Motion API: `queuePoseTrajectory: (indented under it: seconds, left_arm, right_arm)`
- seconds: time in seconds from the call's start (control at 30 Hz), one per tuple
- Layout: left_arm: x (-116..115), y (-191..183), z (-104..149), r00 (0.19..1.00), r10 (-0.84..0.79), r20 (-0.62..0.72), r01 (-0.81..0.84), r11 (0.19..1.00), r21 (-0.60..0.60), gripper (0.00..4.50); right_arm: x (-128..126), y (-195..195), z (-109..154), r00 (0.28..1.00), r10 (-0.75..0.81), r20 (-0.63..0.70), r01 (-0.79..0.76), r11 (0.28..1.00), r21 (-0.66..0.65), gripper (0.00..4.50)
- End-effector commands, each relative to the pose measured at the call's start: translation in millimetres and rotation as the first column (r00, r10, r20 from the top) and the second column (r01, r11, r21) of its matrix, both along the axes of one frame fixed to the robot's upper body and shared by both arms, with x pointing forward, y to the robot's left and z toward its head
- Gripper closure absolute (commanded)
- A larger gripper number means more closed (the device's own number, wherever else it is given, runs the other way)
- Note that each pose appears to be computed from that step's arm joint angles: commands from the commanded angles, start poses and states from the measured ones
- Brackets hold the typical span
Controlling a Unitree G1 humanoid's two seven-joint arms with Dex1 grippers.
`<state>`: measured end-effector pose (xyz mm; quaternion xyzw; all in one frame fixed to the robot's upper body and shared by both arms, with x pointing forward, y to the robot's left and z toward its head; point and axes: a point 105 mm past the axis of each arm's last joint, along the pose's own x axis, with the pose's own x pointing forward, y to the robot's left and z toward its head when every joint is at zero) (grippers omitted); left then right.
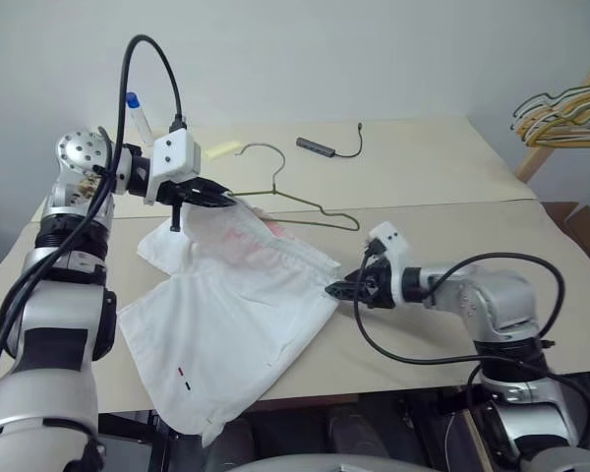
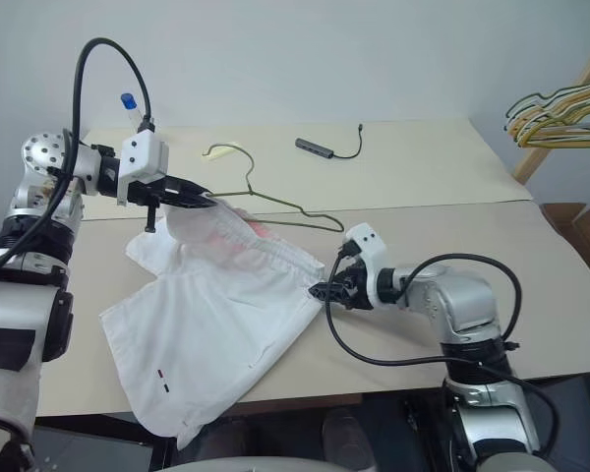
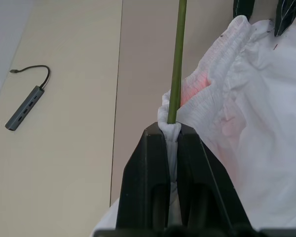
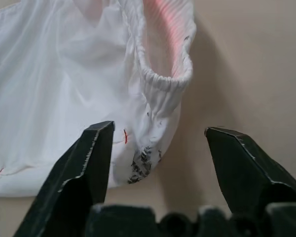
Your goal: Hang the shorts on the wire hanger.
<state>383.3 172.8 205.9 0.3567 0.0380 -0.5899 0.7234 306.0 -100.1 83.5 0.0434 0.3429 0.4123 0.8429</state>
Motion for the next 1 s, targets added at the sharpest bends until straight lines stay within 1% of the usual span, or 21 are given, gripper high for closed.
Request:
queuePoseTrajectory:
  seconds: [0.03,0.23,0.27,0.37,0.47,0.6,0.8,0.9,1.0]
  left_arm:
    - [0.4,1.2,13.8,0.998,0.0,0.056,0.001,1.0,-0.025,4.5]
    - [-0.7,3.6,12.4,0.998,0.001,0.055,0.0,1.0,-0.02,4.5]
    - [-0.7,4.0,12.5,0.998,0.003,0.056,-0.002,1.0,-0.021,4.5]
    - [-2.0,5.9,15.2,0.998,-0.001,0.059,0.003,1.0,-0.027,4.5]
    - [-8.4,10.1,19.6,1.0,-0.027,0.01,0.027,0.999,-0.042,4.5]
    - [-14.5,9.9,23.2,0.998,-0.055,0.01,0.056,0.997,-0.052,4.5]
    - [-17.0,12.3,17.5,0.998,-0.057,0.002,0.057,0.998,-0.021,4.5]
    - [-15.4,15.0,10.7,0.999,-0.036,-0.009,0.036,0.999,0.015,4.5]
    - [-12.7,14.5,9.3,1.0,-0.019,-0.007,0.019,1.0,0.009,4.5]
  right_arm:
    - [7.0,0.7,9.6,0.999,-0.006,0.04,0.005,1.0,0.007,2.19]
    - [9.6,-1.9,9.9,0.999,-0.017,0.047,0.017,1.0,0.002,4.34]
    - [9.4,-2.2,9.9,0.999,-0.015,0.049,0.015,1.0,0.002,4.46]
    - [11.0,-8.3,10.6,0.997,-0.025,0.071,0.026,1.0,-0.015,4.46]
    - [21.2,-24.7,19.0,0.99,-0.079,0.114,0.082,0.996,-0.025,4.46]
    - [33.8,-50.3,26.0,0.98,-0.175,0.091,0.177,0.984,-0.015,4.46]
    - [40.9,-74.5,37.5,0.97,-0.2,0.139,0.208,0.977,-0.045,4.46]
    - [41.4,-81.7,43.8,0.965,-0.197,0.173,0.21,0.976,-0.06,4.46]
    - [39.3,-84.6,50.8,0.963,-0.187,0.194,0.202,0.978,-0.061,4.46]
